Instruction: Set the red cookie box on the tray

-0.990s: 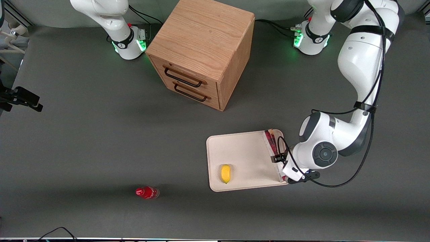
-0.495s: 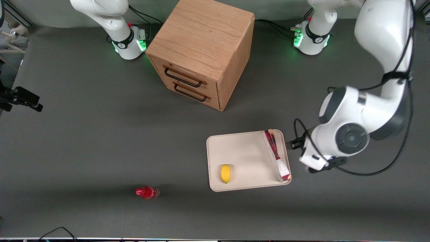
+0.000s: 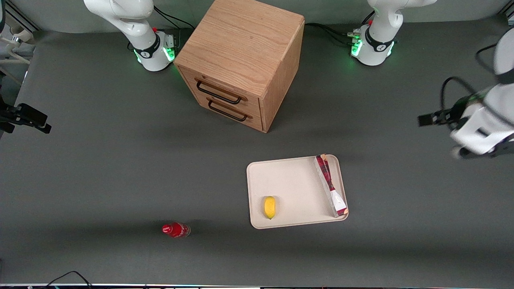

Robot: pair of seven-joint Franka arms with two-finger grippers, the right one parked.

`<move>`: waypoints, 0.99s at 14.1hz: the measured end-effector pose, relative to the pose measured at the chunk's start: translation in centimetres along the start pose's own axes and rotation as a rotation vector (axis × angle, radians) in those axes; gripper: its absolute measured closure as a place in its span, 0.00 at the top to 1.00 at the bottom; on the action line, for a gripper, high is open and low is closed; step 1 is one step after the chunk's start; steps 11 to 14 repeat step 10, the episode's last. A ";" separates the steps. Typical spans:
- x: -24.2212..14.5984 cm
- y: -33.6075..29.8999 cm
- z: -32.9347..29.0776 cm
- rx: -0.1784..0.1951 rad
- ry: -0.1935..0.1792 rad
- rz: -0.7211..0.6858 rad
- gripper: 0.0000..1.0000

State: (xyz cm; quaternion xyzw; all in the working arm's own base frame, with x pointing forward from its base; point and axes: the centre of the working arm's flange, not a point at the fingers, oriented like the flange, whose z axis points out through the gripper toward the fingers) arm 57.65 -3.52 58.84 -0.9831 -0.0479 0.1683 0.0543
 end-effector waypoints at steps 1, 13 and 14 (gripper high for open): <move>-1.6 -1.1 -0.1 -0.004 -0.001 0.015 1.00; -11.4 -3.7 3.2 -0.037 0.075 0.081 1.00; -11.4 -3.7 3.2 -0.037 0.075 0.081 1.00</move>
